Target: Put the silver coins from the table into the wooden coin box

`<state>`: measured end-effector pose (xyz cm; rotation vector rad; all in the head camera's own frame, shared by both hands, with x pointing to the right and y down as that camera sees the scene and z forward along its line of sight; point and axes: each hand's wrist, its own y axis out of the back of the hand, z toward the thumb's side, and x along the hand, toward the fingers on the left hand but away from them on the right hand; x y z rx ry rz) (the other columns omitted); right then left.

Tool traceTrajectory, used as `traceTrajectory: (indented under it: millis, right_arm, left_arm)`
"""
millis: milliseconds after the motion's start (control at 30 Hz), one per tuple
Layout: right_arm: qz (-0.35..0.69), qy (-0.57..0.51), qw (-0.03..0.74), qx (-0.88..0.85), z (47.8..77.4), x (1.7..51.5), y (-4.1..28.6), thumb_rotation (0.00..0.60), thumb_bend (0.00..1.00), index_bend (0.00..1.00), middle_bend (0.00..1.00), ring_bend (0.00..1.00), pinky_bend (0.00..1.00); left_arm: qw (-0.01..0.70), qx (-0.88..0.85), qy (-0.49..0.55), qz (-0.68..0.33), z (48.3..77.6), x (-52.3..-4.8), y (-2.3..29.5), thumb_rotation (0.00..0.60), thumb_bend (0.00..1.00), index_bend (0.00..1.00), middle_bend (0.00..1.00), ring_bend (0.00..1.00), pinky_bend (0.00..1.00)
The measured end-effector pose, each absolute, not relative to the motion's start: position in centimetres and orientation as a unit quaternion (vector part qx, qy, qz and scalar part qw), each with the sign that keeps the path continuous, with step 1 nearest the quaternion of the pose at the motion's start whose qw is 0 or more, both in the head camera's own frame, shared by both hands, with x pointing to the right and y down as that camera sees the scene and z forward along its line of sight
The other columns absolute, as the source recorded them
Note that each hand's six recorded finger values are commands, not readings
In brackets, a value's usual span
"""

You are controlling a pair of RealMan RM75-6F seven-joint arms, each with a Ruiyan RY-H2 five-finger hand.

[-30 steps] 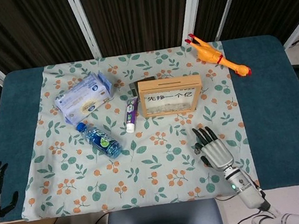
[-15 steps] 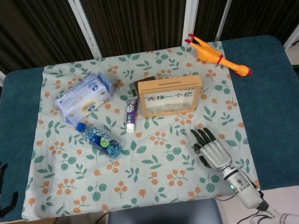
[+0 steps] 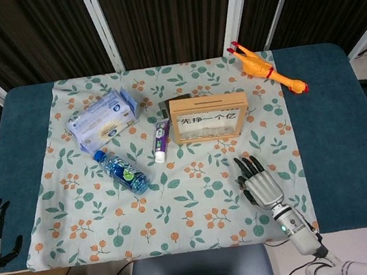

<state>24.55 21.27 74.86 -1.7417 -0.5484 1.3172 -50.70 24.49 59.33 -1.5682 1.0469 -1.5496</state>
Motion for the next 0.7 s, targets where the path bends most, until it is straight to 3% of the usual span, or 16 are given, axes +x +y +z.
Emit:
traceTrajectory:
  millis: [367,700]
  right_arm:
    - [0.525,-0.228,0.435,-0.695,74.76,24.53,21.03,0.6,0.46,0.66,0.09,0.0,0.0]
    - [0.524,-0.229,0.438,-0.694,74.76,24.54,20.91,0.6,0.47,0.64,0.1,0.0,0.0]
  left_arm:
    - [0.344,-0.606,0.403,-0.593,59.4,-50.58,24.4,0.6,0.38,0.0,0.0,0.0,0.0]
    - [0.346,-0.608,0.404,-0.59,59.31,-50.37,24.24,0.6,0.38,0.0,0.0,0.0,0.0]
